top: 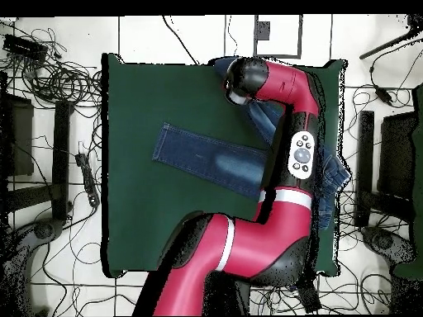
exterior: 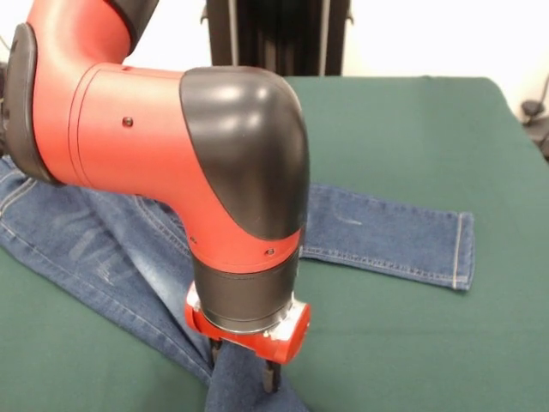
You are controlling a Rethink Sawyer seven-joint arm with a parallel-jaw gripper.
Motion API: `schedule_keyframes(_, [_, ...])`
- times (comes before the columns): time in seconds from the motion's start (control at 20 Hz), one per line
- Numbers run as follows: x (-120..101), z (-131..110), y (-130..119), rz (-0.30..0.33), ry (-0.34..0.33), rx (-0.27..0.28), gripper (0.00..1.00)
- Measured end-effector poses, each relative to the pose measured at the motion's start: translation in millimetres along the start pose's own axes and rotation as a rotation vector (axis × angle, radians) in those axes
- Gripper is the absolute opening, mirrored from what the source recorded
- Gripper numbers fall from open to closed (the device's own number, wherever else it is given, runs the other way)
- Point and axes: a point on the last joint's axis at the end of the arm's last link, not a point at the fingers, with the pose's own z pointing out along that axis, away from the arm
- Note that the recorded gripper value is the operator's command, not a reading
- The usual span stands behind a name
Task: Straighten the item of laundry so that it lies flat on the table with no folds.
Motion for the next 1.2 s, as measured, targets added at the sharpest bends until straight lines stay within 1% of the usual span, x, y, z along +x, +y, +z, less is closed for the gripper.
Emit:
schedule_keyframes(0.25, [3,-3,2,0.003,0.025,-0.003,1.0])
schedule_keyframes(0.45, [9,-12,8,-0.004,0.075,0.006,1.0])
schedule_keyframes(0.55, [12,-24,14,-0.012,0.1,0.011,1.0])
schedule_keyframes(0.85, [18,-62,34,-0.026,0.143,0.007,1.0])
schedule_keyframes(0.9, [21,-77,43,-0.02,0.156,-0.003,1.0])
schedule_keyframes(1.05, [24,-89,52,-0.011,0.163,-0.014,1.0])
schedule_keyframes(1.1, [28,-96,57,-0.004,0.171,-0.02,1.0])
schedule_keyframes(1.2, [30,-101,59,0.001,0.178,-0.023,1.0])
